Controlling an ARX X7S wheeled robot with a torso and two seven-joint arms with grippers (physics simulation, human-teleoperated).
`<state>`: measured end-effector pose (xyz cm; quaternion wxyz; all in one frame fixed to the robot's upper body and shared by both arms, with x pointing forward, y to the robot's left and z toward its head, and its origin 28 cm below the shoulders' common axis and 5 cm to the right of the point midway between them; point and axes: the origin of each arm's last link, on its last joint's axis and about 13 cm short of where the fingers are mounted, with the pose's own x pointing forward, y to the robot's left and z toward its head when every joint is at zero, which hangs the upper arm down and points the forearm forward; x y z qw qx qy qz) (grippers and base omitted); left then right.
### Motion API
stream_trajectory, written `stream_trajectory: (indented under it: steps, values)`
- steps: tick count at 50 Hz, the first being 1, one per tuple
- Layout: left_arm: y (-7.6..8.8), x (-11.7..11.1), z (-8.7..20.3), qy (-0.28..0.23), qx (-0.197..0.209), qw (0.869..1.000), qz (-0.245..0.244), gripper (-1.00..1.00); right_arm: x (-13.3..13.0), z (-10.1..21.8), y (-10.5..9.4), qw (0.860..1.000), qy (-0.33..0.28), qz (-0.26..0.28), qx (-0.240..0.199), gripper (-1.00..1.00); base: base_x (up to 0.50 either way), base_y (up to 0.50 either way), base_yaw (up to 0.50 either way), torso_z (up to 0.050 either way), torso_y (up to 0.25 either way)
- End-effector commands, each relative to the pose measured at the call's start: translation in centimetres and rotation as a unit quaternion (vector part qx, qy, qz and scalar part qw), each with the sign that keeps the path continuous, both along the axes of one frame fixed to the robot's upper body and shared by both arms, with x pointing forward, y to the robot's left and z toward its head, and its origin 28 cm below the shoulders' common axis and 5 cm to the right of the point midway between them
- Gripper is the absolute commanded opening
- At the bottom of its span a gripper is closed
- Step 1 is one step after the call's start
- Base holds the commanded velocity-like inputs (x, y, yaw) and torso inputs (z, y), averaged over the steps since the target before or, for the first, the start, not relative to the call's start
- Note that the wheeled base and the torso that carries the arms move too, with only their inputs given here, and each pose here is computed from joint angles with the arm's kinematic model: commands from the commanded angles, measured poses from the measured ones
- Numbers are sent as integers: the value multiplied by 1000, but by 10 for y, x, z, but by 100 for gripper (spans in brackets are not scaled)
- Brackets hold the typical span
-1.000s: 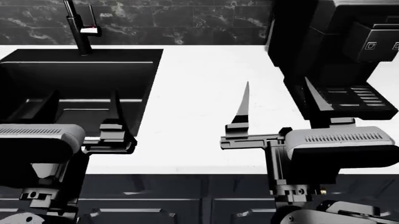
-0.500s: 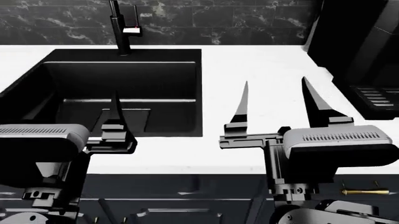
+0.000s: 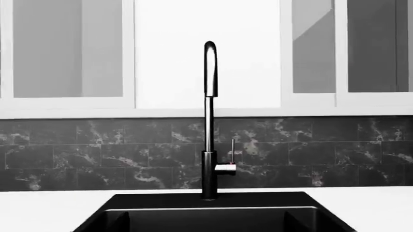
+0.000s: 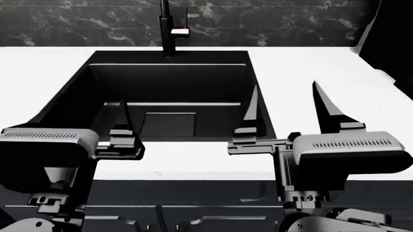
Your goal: Pick the cereal and boxed food from the counter and place them in the cabinets closest to them.
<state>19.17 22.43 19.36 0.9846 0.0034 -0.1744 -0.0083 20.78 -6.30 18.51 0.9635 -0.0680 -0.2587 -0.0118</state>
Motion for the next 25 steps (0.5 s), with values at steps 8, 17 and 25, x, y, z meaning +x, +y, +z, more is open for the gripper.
stream_trajectory:
  steps: [8, 17, 25]
  values:
    - [-1, 3, 1, -1, 3, 1000, 1, 100, 4, 0, 1, 1000, 0, 3, -1, 100, -1, 500, 0, 0, 0]
    - [-1, 2, 1, -3, 3, 1000, 3, 100, 2, -1, 1, 1000, 0, 3, -3, 100, -1, 500, 0, 0, 0]
    - [0, 2, 0, -2, 3, 1000, 5, 100, 3, -2, 1, 1000, 4, 7, -4, 100, -1, 500, 0, 0, 0]
